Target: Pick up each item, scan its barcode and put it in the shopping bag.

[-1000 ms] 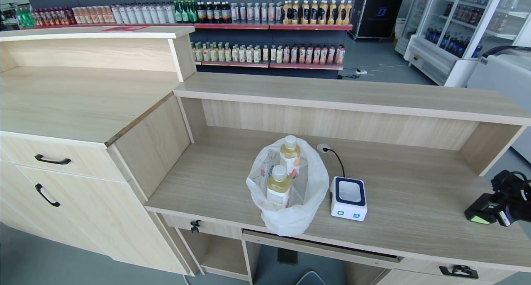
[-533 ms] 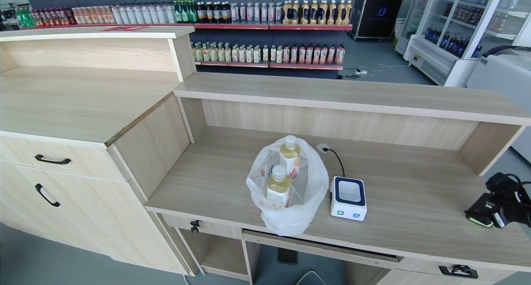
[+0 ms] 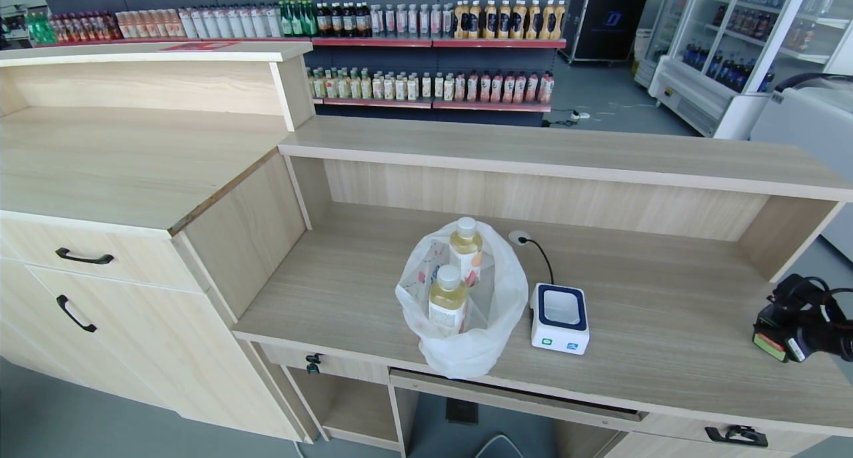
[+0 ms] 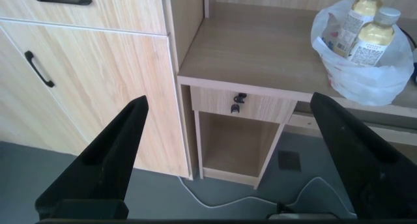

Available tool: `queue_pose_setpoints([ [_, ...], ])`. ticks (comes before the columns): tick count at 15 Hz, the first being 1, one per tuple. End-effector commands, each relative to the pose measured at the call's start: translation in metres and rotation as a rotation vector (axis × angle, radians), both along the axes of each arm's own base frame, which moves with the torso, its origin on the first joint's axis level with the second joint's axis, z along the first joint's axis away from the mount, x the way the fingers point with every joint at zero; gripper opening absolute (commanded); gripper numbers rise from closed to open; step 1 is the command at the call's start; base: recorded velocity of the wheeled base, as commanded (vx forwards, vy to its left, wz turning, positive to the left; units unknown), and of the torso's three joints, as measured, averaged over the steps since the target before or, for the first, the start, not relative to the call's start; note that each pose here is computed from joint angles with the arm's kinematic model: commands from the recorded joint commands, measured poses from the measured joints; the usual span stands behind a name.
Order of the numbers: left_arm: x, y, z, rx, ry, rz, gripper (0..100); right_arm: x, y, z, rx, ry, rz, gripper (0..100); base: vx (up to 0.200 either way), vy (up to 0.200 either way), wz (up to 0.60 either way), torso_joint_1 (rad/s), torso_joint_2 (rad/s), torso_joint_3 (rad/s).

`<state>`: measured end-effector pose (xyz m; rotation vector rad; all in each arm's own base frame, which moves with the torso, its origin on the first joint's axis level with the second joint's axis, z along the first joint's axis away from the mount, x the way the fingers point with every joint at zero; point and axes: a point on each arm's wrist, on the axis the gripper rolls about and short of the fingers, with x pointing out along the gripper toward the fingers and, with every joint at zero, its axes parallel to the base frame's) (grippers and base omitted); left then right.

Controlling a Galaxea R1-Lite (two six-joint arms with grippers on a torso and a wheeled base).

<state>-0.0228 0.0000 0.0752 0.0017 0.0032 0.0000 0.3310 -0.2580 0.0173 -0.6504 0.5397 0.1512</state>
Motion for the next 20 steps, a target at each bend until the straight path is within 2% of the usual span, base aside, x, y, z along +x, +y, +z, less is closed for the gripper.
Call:
queue_pose_setpoints([
  [1,0.0,0.0,0.0,0.0,0.0,0.0,100,0.0,0.003,0.014,-0.075,-0.043,0.026,0,0.0,0.0,0.0,0.0,0.0,0.0],
  [3,0.0,0.0,0.0,0.0,0.0,0.0,100,-0.015,0.01,0.042,-0.255,-0.102,0.085,0,0.0,0.0,0.0,0.0,0.0,0.0],
  [4,0.0,0.0,0.0,0.0,0.0,0.0,100,-0.02,0.013,0.05,-0.304,-0.114,0.099,0,0.0,0.0,0.0,0.0,0.0,0.0],
  [5,0.0,0.0,0.0,0.0,0.0,0.0,100,-0.043,0.02,0.078,-0.442,-0.149,0.127,0,0.0,0.0,0.0,0.0,0.0,0.0],
  [6,0.0,0.0,0.0,0.0,0.0,0.0,100,-0.054,0.028,0.091,-0.5,-0.177,0.18,0,0.0,0.0,0.0,0.0,0.0,0.0],
  [8,0.0,0.0,0.0,0.0,0.0,0.0,100,-0.077,0.057,0.113,-0.576,-0.288,0.386,0,0.0,0.0,0.0,0.0,0.0,0.0],
  [10,0.0,0.0,0.0,0.0,0.0,0.0,100,-0.088,0.109,0.137,-0.731,-0.456,0.664,0,0.0,0.0,0.0,0.0,0.0,0.0],
  [12,0.0,0.0,0.0,0.0,0.0,0.0,100,-0.087,0.183,0.153,-0.777,-0.607,0.914,0,0.0,0.0,0.0,0.0,0.0,0.0],
  [13,0.0,0.0,0.0,0.0,0.0,0.0,100,-0.088,0.207,0.158,-0.794,-0.656,0.983,0,0.0,0.0,0.0,0.0,0.0,0.0],
  [14,0.0,0.0,0.0,0.0,0.0,0.0,100,-0.094,0.246,0.164,-0.852,-0.728,1.085,0,0.0,0.0,0.0,0.0,0.0,0.0],
  [15,0.0,0.0,0.0,0.0,0.0,0.0,100,-0.102,0.271,0.165,-0.897,-0.776,1.148,0,0.0,0.0,0.0,0.0,0.0,0.0],
  [16,0.0,0.0,0.0,0.0,0.0,0.0,100,-0.106,0.278,0.163,-0.906,-0.78,1.166,0,0.0,0.0,0.0,0.0,0.0,0.0],
  [17,0.0,0.0,0.0,0.0,0.0,0.0,100,-0.117,0.29,0.158,-0.955,-0.796,1.203,0,0.0,0.0,0.0,0.0,0.0,0.0],
  [18,0.0,0.0,0.0,0.0,0.0,0.0,100,-0.124,0.293,0.16,-1.02,-0.829,1.212,0,0.0,0.0,0.0,0.0,0.0,0.0],
  [19,0.0,0.0,0.0,0.0,0.0,0.0,100,-0.133,0.297,0.166,-1.126,-0.891,1.228,0,0.0,0.0,0.0,0.0,0.0,0.0],
  [20,0.0,0.0,0.0,0.0,0.0,0.0,100,-0.139,0.302,0.169,-1.153,-0.937,1.248,0,0.0,0.0,0.0,0.0,0.0,0.0],
])
